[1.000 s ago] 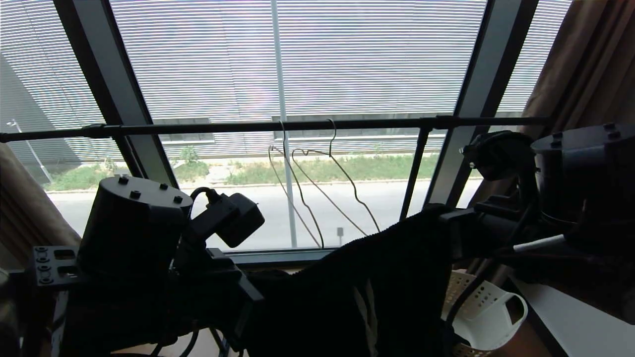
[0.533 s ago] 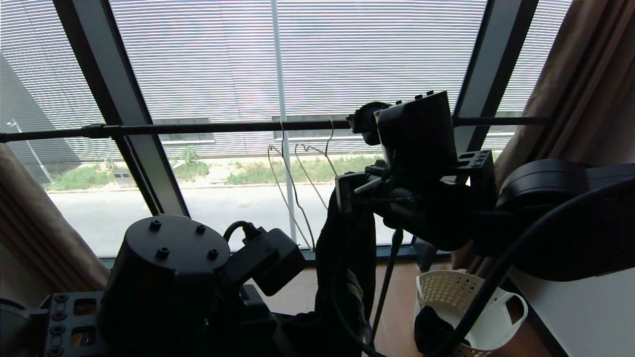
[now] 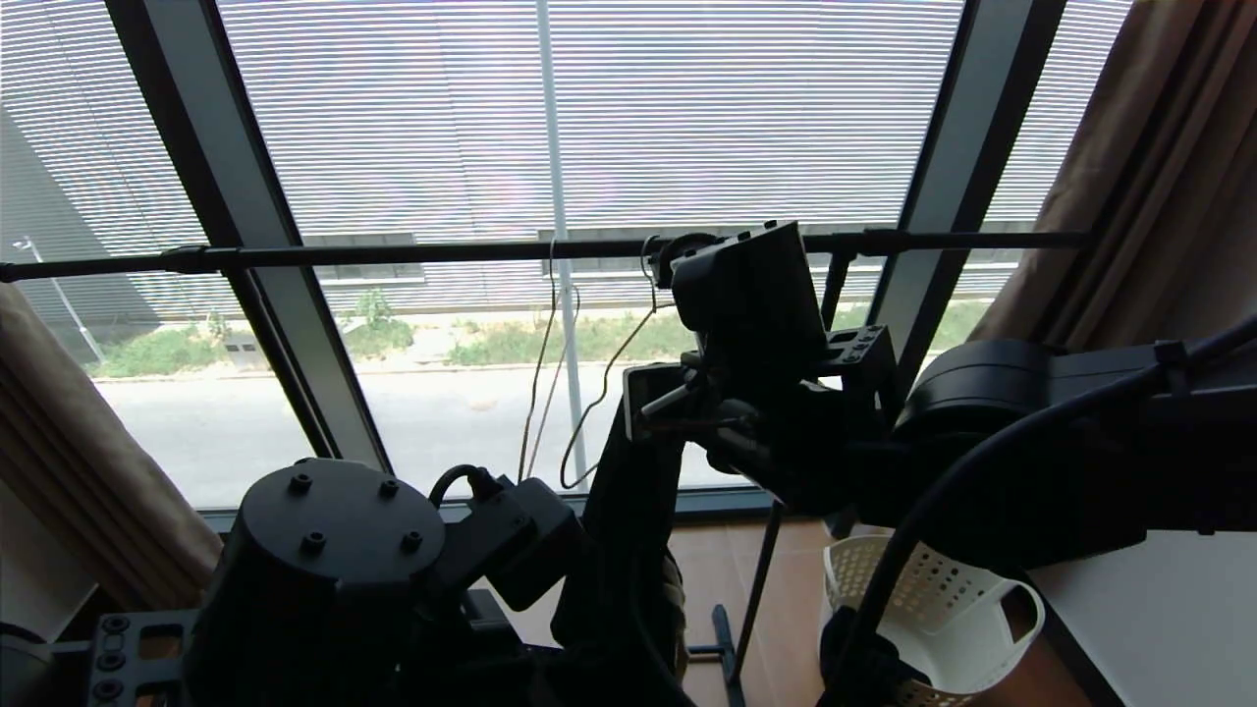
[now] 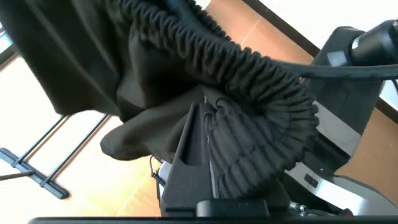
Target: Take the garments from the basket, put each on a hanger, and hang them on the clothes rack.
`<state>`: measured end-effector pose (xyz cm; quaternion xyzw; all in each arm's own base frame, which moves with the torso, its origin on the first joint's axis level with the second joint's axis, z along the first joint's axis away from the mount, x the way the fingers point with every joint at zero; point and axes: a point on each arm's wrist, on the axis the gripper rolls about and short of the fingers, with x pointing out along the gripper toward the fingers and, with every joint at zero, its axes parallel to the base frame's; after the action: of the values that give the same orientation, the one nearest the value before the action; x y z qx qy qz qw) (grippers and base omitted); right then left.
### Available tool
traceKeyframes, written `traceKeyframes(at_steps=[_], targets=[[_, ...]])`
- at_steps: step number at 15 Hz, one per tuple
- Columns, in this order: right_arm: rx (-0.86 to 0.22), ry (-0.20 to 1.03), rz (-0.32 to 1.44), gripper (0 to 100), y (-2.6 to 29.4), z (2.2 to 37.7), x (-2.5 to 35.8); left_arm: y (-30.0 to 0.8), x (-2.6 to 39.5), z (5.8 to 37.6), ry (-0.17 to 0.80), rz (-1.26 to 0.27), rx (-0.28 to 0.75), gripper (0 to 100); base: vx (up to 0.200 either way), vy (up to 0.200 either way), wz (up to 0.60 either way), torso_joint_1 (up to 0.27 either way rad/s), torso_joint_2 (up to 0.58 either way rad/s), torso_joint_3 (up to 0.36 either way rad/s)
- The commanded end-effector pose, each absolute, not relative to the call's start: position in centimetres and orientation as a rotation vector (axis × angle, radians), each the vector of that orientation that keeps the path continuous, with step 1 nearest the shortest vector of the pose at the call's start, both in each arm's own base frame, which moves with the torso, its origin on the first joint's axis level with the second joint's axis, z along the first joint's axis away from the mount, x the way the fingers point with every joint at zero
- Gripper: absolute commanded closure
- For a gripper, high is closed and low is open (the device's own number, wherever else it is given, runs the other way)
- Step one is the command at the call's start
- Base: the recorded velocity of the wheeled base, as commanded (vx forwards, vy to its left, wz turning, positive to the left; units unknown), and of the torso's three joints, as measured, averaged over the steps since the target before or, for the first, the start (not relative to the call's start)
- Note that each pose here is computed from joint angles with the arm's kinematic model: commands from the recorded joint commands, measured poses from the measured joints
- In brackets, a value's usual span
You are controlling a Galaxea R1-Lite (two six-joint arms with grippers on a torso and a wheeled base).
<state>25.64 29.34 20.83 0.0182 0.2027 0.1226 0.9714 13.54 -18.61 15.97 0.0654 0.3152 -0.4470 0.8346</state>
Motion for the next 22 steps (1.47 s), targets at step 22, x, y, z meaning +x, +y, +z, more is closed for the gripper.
traceKeyframes(at_steps=[22], targets=[[-0.014, 0.518, 0.202, 100, 16.9, 18.9, 16.6, -17.3, 26.7, 19.8, 0.501, -0.626, 0.036, 100, 0.000, 0.000, 0.00, 0.000, 0.00, 0.000]])
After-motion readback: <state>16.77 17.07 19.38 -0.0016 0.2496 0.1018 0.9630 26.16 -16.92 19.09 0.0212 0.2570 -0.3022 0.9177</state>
